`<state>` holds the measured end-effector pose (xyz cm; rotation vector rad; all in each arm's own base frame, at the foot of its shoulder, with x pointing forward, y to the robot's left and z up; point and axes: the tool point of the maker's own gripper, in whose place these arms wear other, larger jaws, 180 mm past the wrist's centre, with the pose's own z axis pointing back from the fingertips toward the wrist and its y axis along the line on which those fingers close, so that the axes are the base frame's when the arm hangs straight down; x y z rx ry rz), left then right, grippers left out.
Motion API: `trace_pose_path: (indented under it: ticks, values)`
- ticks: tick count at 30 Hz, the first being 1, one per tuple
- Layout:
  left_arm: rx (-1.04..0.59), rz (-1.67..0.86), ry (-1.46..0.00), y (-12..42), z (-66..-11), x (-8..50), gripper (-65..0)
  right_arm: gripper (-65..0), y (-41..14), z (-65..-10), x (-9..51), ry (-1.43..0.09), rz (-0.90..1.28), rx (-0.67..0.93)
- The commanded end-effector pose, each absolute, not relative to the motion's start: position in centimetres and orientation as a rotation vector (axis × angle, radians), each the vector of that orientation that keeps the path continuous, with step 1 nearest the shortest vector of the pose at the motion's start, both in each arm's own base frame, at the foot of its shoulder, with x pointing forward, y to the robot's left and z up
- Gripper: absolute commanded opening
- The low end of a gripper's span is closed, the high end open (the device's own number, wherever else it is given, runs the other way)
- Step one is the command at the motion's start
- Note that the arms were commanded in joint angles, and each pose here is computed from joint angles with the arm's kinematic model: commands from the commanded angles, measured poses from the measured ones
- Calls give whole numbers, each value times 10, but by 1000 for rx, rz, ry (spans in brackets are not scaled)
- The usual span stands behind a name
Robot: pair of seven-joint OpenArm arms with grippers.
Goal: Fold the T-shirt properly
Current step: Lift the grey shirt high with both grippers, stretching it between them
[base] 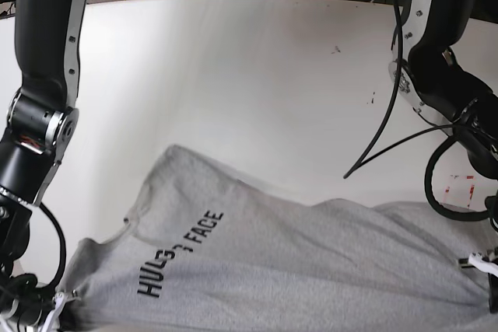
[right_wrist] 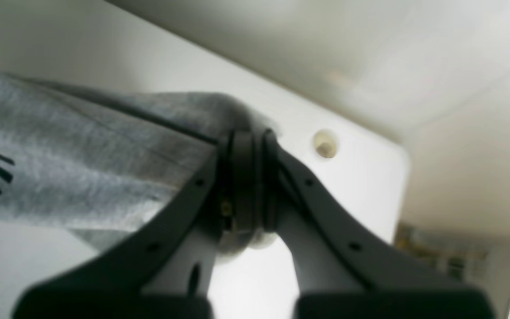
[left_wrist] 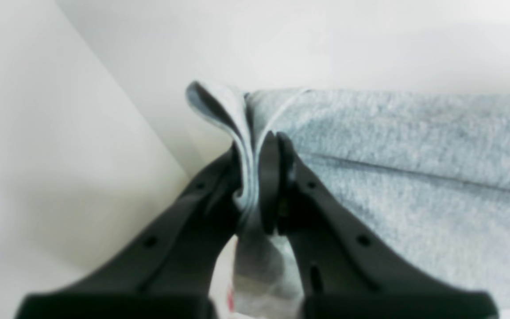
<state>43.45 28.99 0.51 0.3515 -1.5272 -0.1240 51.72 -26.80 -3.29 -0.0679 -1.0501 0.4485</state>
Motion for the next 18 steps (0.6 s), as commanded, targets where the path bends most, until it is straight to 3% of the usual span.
trace_pose_path:
  ticks: [1, 9, 13, 18]
  values:
    - [425, -103, -1624, 304, 51, 424, -650, -650, -278, 24, 514, -1152, 443, -141]
    - [437, -121, -1662, 298, 68, 423, -650, -650, -288, 38, 504, -1142, 463, -157]
    - [420, -142, -1616, 295, 39, 428, -650, -650, -290, 44, 498, -1174, 473, -110]
    - [395, -203, -1595, 286, -4, 430, -650, -650, -291, -6, 491, -1110, 480, 5]
